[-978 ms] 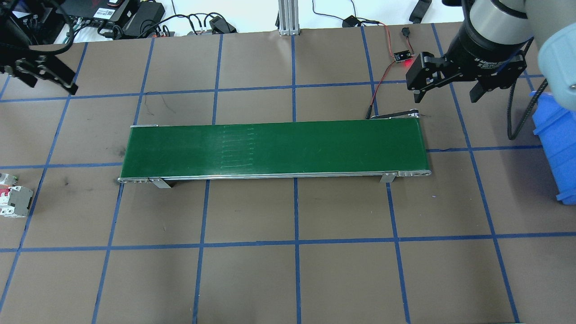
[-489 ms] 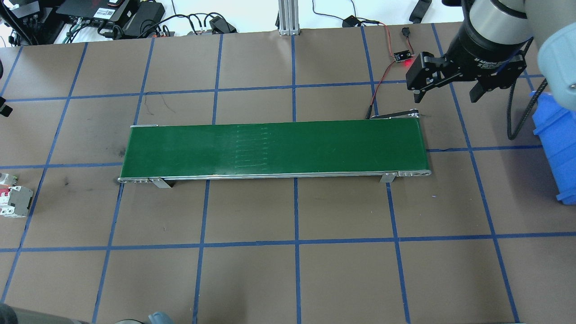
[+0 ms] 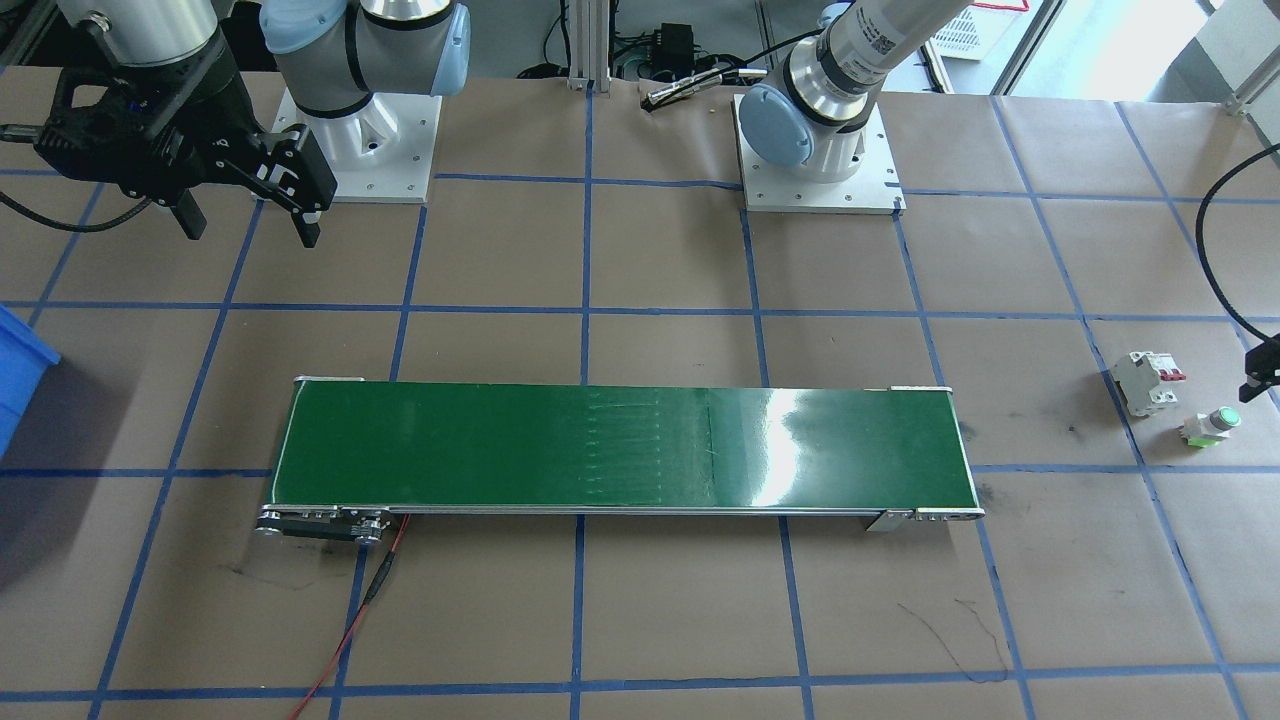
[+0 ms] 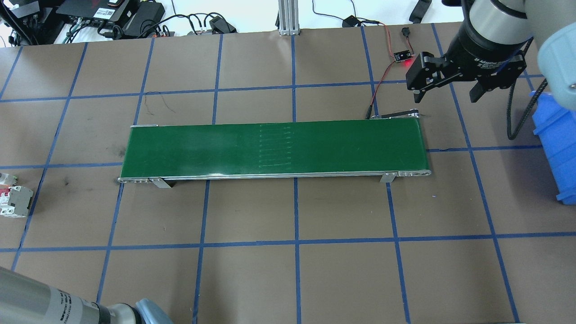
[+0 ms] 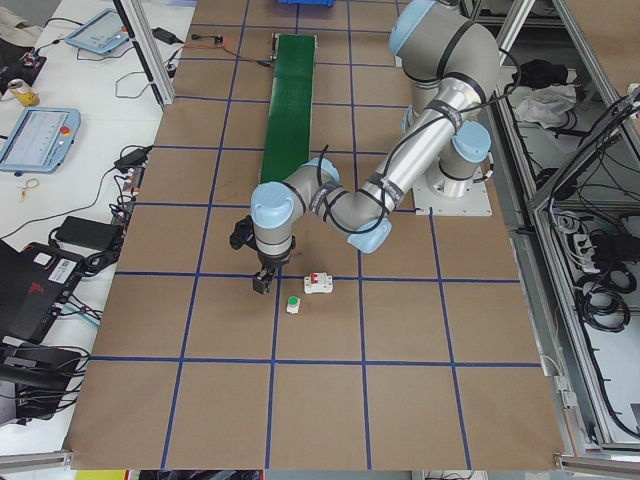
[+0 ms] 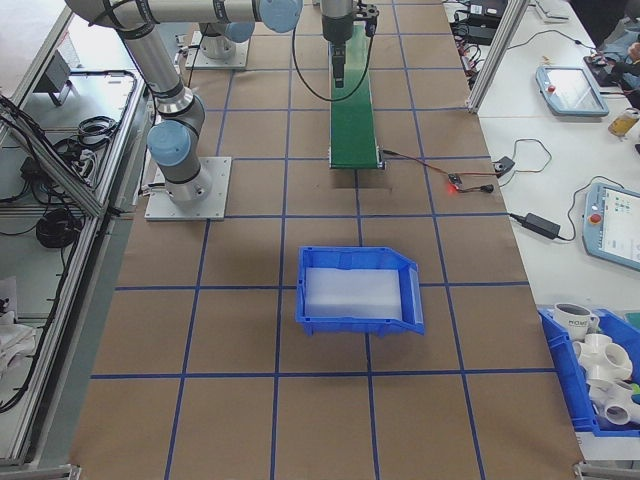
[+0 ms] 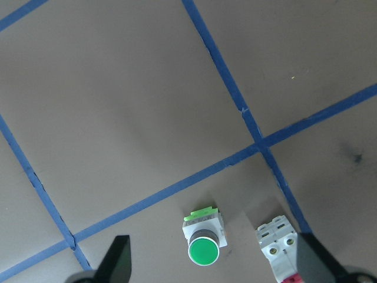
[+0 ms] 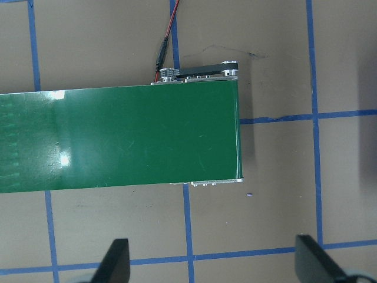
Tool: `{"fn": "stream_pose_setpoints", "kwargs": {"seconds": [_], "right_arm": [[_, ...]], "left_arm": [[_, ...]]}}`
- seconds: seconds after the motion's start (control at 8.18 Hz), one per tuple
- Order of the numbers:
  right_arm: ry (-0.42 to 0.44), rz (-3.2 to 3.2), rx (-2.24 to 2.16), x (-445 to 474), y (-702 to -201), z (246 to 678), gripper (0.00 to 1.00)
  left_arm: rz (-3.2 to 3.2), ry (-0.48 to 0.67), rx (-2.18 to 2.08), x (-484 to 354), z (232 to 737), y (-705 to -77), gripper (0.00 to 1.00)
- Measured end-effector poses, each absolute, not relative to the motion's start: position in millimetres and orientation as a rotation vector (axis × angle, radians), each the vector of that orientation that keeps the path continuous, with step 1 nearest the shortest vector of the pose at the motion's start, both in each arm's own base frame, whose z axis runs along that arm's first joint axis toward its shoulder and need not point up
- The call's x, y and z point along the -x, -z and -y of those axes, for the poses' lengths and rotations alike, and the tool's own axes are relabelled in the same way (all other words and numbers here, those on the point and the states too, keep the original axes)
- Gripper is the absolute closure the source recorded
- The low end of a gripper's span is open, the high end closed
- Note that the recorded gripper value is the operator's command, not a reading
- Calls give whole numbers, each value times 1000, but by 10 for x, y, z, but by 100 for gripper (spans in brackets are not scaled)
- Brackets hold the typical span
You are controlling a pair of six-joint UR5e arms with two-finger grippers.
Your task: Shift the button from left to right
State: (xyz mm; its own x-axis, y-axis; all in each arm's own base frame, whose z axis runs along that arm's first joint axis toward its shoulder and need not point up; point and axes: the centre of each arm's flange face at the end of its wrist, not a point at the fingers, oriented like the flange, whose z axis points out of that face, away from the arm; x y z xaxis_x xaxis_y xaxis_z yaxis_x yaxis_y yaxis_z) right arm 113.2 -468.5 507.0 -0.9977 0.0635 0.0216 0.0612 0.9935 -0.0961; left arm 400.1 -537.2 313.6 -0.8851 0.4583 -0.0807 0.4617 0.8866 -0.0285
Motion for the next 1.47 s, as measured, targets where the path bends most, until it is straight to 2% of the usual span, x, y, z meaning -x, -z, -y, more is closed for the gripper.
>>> {"fn": "stream_pose_setpoints", "kwargs": {"seconds": [0.61,0.98,1.47], "right_arm": [[-149,3112,97,-1132,-5070,4685,0],[-149,3113,97,-1133,-5070,4686,0],[-149,3113,97,-1133,-5070,4686,0]], "left_arm": [[-3045,4,-784,-4361,5338,-2286,0],[-3043,5,-775,-4430,5351,-2094,5],[-3105,-14,-548,-4453,5333,-1958,6]]}}
